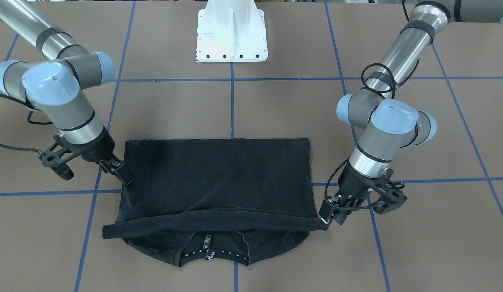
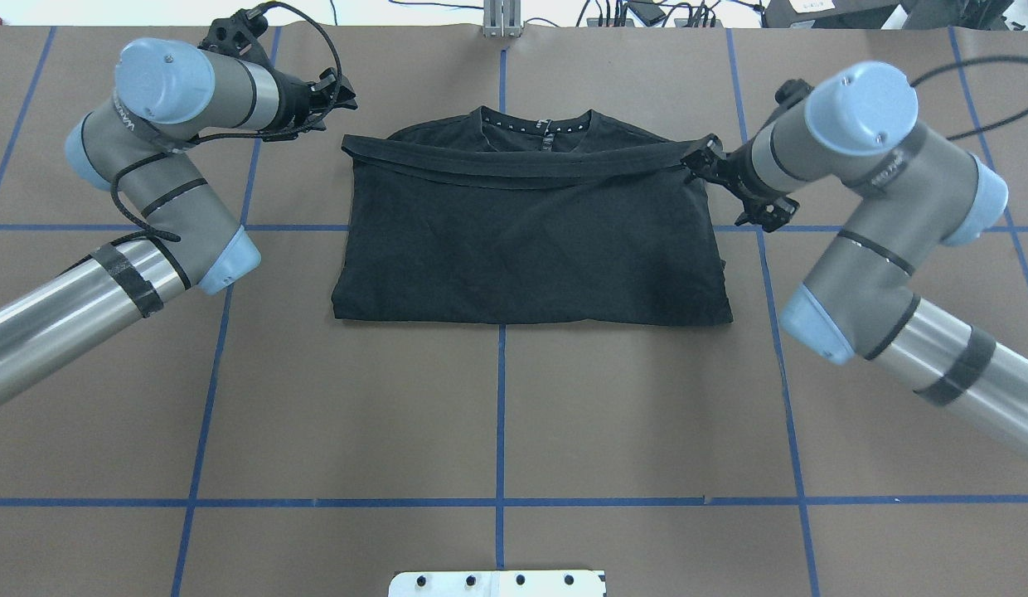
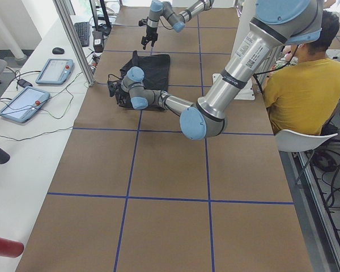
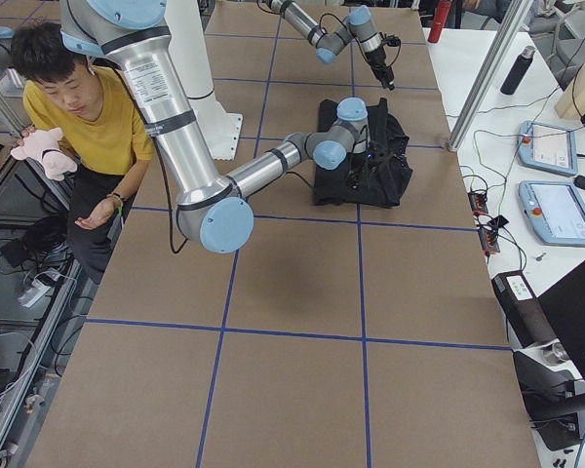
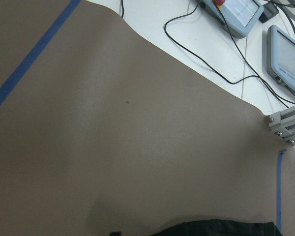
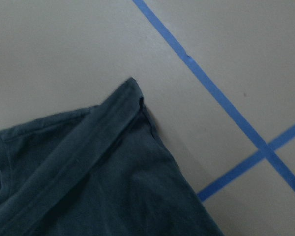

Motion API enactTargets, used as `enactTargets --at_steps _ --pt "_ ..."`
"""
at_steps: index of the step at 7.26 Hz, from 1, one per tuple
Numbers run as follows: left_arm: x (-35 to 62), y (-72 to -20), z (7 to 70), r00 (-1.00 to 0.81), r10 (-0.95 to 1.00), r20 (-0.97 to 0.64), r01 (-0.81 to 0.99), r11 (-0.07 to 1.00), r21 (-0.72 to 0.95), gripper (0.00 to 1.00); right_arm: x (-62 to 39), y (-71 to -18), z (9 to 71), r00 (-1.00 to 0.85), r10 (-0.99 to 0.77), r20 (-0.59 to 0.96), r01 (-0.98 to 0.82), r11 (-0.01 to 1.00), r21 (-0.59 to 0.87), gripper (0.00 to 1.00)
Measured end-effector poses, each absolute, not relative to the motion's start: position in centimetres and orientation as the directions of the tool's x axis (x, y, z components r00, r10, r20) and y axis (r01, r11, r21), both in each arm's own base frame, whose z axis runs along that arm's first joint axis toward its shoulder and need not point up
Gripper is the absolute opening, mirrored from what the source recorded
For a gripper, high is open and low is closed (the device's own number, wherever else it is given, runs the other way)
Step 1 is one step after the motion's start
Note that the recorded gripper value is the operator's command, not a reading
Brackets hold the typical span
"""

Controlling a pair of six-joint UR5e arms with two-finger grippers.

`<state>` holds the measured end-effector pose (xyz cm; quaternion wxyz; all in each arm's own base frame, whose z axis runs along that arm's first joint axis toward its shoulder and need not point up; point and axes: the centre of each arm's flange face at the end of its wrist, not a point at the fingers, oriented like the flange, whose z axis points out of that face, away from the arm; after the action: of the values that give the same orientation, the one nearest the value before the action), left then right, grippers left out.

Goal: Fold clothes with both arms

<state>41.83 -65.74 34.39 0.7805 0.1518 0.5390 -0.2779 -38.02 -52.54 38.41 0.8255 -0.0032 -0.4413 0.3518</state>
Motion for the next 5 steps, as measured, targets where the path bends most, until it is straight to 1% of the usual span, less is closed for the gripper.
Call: enactTargets --at_steps 1,3,4,5 --pt "41.8 -65.7 34.4 0.265 -0.272 -0.925 0.598 0.799 -0.064 0.66 -38.7 -49.4 40.5 0.335 0.577 0.745 -0.581 0.749 -0.318 0.96" --pt "41.9 -65.7 34.2 0.265 -0.273 -0.925 0.598 0.799 -0.065 0.66 -39.8 -45.6 43.1 0.334 0.573 0.748 -0.573 0.754 -0.321 0.92" --pt "42.0 -65.8 34.1 0.265 -0.273 -0.925 0.598 0.799 -0.065 0.66 -40.0 -43.8 43.9 0.348 0.568 0.745 -0.565 0.762 -0.316 0.88" --pt "42.0 -65.8 33.9 0.265 -0.272 -0.925 0.598 0.799 -0.064 0.66 -40.1 -42.1 44.3 0.361 0.561 0.745 -0.553 0.772 -0.313 0.73"
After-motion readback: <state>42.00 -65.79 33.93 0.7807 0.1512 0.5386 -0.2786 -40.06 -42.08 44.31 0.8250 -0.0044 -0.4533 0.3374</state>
